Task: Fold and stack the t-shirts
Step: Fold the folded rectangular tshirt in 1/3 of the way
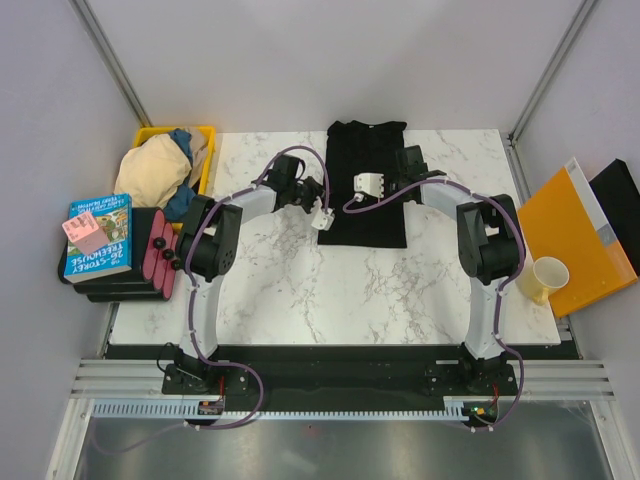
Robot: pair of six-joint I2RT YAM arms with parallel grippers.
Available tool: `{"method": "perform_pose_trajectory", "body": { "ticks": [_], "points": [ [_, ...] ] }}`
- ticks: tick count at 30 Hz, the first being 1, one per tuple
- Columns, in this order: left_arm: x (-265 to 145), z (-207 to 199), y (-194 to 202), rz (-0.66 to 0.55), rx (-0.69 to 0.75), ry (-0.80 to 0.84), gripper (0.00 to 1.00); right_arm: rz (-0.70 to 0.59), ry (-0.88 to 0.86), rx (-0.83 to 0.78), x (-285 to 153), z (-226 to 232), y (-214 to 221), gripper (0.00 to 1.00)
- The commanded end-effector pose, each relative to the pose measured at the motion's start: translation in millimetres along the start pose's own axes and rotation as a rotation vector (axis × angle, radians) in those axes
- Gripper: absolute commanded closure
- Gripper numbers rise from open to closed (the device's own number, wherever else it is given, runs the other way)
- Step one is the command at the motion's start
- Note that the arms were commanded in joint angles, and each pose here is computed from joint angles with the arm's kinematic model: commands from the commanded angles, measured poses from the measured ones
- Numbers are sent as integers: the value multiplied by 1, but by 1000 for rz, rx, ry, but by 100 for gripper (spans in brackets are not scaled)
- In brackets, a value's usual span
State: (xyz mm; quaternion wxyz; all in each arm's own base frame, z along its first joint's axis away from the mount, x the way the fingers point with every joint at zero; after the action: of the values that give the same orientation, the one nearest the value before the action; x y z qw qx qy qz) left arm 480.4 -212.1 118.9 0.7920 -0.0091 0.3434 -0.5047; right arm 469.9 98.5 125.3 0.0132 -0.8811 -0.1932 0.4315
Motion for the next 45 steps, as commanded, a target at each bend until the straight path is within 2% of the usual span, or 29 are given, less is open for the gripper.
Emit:
{"method": "perform_pose_trajectory", "body": {
  "ticks": [1,17,27,34,35,36,37,38,39,42,45],
  "points": [
    [-4,14,10,26,7,-50,98,29,52,17,2,-8,6,99],
    [-3,17,20,45,7,-67,98,39,32,20,4,-1,10,98],
    [-5,11,26,66,-1,-55,98,47,25,19,5,2,10,94],
    [-6,10,26,69,-2,-56,88,54,21,26,4,4,11,89],
    [-5,9,27,68,-4,-53,85,54,20,26,3,5,11,87],
    [-6,11,26,70,-3,-57,78,57,19,26,3,6,11,79],
    [-6,10,27,71,-5,-56,75,57,17,28,3,6,11,74],
    [-7,10,27,73,-5,-56,72,59,17,28,3,6,11,65],
    [-7,11,27,75,-4,-58,68,59,20,31,3,6,11,60],
    [-7,12,27,76,-19,-63,62,69,23,40,2,5,12,52],
    [-8,13,28,83,-22,-72,61,76,44,53,1,2,13,48]
  ]
}}
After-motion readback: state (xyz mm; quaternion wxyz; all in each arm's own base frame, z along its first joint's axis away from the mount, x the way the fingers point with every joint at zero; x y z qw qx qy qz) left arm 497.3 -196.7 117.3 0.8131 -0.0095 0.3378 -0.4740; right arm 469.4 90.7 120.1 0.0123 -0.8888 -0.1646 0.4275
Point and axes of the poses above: each gripper's point midway between its finger pads, its own x axis out along the fingers, its own z axis along the line the jaws close on, y = z × x, the point moved 10 cm from there along -x, back along the fingers, and after that the axes turned 10 degrees about -x, right-handed, at the moved point
